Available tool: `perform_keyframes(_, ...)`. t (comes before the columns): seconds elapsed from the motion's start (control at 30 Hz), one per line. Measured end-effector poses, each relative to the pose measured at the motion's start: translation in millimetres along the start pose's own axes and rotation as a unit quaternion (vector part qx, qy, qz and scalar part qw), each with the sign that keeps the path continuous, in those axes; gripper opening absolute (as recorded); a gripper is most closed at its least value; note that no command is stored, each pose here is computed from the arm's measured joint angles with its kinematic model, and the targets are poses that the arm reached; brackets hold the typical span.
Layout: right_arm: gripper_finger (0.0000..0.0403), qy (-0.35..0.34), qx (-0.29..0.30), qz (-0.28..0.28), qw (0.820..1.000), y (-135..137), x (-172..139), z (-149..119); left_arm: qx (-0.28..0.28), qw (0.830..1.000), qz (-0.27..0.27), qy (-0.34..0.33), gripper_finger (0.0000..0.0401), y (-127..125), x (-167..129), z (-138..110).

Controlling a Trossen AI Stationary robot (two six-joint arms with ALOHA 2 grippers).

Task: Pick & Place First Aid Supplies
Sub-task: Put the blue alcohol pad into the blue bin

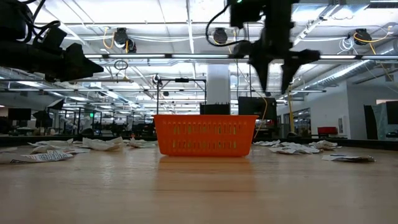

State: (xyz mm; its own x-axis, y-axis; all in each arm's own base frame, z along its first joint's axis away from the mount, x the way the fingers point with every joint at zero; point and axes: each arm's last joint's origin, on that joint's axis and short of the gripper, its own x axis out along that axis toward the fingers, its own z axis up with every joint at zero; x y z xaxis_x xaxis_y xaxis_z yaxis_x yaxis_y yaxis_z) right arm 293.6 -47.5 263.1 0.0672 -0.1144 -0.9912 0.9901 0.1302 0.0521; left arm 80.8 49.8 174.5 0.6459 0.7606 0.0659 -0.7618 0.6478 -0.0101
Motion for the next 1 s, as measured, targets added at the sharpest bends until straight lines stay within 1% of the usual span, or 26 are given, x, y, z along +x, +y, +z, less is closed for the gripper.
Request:
perform_keyframes(0.23,0.0201,0.010,-0.001,-0.008,1.000,-39,2,-55,0.000,1.000,0.000,0.000,0.0306,0,0,0)
perform_keyframes(0.5,0.0201,0.037,0.001,-0.007,0.999,-74,4,-97,0.000,1.000,0.000,0.000,0.0305,0,0,0)
perform_keyframes(0.73,0.0201,0.040,-0.004,-0.011,0.999,-88,6,-124,0.000,1.000,0.000,0.000,0.0305,0,0,0)
perform_keyframes(0.9,0.0201,0.045,-0.021,-0.004,0.999,-88,12,-141,0.000,1.000,0.000,0.000,0.0306,0,0,0)
perform_keyframes(1.0,0.0201,0.067,-0.031,0.010,0.997,-88,23,-150,0.000,1.000,0.000,0.000,0.0305,0,0,0)
